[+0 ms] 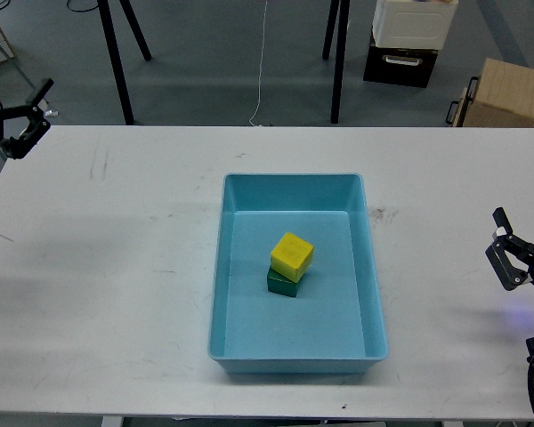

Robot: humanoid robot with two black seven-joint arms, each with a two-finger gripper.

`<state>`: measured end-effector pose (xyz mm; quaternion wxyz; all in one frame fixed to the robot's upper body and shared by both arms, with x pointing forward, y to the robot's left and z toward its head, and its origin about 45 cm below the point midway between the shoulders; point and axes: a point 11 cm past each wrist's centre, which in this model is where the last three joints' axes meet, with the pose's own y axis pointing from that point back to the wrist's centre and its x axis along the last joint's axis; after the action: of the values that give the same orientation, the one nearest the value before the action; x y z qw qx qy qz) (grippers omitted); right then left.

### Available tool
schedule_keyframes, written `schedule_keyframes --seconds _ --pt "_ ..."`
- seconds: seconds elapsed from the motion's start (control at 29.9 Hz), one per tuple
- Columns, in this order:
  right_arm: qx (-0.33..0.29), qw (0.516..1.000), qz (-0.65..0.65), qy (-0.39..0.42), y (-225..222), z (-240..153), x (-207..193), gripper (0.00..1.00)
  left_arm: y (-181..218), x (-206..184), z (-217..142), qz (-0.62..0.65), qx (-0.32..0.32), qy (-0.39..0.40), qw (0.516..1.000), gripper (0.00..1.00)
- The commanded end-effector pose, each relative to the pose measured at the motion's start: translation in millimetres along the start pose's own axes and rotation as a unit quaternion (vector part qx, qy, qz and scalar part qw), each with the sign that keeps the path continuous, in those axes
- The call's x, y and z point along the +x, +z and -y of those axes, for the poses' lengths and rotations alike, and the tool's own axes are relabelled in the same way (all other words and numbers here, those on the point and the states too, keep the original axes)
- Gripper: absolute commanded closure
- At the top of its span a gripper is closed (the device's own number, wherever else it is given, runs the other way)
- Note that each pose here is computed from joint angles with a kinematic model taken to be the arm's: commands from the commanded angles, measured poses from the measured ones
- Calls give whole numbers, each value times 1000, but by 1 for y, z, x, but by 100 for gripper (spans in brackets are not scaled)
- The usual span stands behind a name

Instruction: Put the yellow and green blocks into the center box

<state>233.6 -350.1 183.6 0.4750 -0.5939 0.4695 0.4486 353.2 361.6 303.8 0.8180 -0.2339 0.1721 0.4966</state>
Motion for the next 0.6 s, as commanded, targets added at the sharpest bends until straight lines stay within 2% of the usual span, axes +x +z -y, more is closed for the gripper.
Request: schedule_keyframes --seconds 0.0,0.13,0.3,0.43,0.57 --pt "5 1000 14 4 7 0 4 2 -34 0 -51 -97 -66 42 992 4" --pt "12 1000 16 11 6 -7 6 2 -76 -11 -90 -194 -119 79 971 4" --pt "12 999 10 34 8 -32 13 2 -90 -9 -130 -232 -128 118 957 4" --pt "12 1000 4 28 8 -39 9 2 -102 -10 -147 -286 -150 134 937 3" --pt "18 999 20 30 18 -44 12 2 -114 -15 -150 -319 -147 134 927 2"
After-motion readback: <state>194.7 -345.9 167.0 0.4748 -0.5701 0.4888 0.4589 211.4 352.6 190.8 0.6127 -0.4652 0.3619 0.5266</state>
